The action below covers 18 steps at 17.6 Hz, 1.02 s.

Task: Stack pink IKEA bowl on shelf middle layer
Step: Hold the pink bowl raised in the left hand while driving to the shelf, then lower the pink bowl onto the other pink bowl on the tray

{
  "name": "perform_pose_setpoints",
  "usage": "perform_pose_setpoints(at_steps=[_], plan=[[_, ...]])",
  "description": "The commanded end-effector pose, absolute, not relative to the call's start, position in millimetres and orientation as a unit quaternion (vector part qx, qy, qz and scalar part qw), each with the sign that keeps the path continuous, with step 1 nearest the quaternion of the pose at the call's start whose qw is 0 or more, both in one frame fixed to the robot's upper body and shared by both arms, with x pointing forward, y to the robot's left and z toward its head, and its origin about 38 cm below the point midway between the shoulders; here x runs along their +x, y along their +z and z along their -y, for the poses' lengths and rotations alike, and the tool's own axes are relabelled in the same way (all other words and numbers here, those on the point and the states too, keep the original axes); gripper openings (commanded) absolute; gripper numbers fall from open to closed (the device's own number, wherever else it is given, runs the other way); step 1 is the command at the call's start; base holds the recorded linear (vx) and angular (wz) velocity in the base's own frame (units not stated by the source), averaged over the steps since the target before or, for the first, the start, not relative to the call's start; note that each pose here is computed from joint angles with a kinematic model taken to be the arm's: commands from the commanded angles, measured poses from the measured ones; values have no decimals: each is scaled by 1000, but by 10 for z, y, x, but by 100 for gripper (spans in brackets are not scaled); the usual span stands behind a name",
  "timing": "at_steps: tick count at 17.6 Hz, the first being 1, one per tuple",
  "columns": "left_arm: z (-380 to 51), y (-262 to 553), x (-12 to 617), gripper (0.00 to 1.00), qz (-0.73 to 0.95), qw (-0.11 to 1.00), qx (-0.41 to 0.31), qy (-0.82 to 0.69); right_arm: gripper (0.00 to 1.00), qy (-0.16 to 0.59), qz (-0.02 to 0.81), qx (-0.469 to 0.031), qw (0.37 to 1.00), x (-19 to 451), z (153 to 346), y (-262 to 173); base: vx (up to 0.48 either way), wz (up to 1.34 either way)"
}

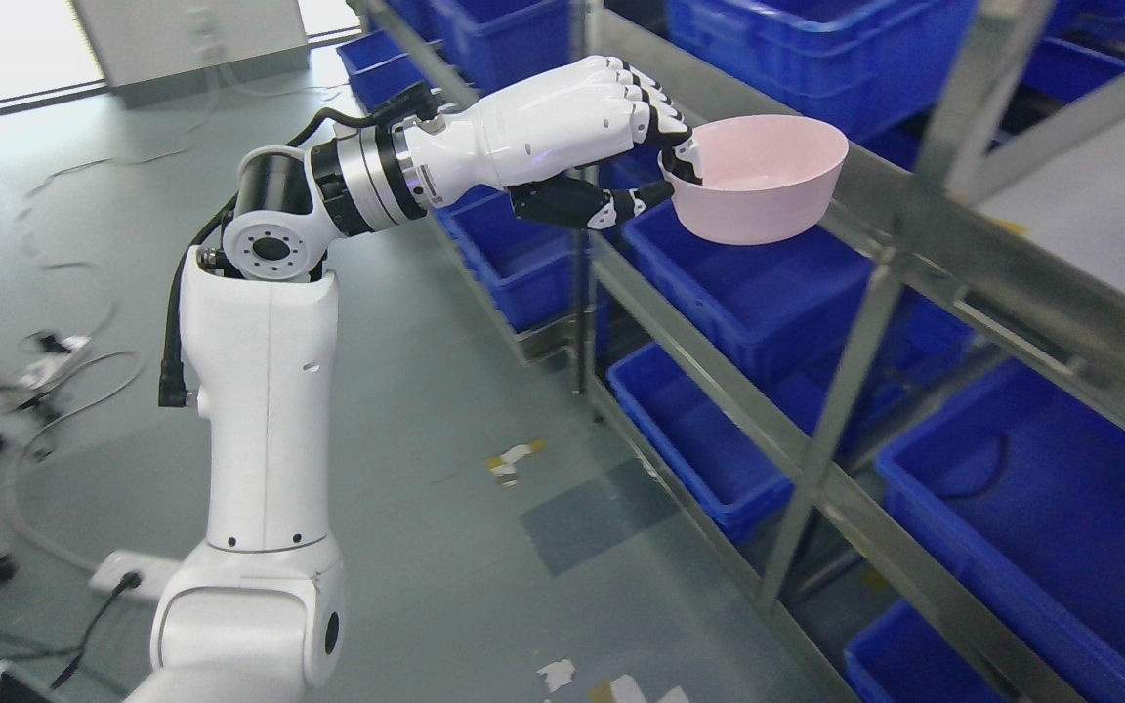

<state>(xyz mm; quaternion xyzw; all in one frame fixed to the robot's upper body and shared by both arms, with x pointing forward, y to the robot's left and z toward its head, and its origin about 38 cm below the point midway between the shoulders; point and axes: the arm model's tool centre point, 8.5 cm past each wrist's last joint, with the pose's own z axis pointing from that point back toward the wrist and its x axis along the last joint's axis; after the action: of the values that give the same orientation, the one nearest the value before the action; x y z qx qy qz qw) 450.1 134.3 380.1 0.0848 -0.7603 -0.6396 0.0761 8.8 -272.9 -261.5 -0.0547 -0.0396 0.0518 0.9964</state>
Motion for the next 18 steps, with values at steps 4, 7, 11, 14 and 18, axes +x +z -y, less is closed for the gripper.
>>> perform_pose_setpoints(at_steps=[4, 7, 11, 14, 18], plan=[[-1620, 4008, 4739, 1, 748, 113, 134, -640, 100, 52, 37, -63, 996, 13, 2839, -2607, 34, -1459], [-1748, 3962, 4863, 1, 718, 150, 173, -657, 100, 52, 37, -63, 996, 13, 2839, -2607, 18, -1307], [-1955, 3871, 4973, 1, 671, 200, 230, -676, 100, 52, 37, -63, 996, 13, 2839, -2607, 22, -983], [-2232, 3836, 5006, 1, 640, 228, 262, -685, 100, 52, 37, -63, 996, 13, 2839, -2607, 32, -563], [-2341, 3651, 4997, 1, 632, 246, 257, -689, 100, 52, 37, -63, 996, 13, 2839, -2607, 27, -284]])
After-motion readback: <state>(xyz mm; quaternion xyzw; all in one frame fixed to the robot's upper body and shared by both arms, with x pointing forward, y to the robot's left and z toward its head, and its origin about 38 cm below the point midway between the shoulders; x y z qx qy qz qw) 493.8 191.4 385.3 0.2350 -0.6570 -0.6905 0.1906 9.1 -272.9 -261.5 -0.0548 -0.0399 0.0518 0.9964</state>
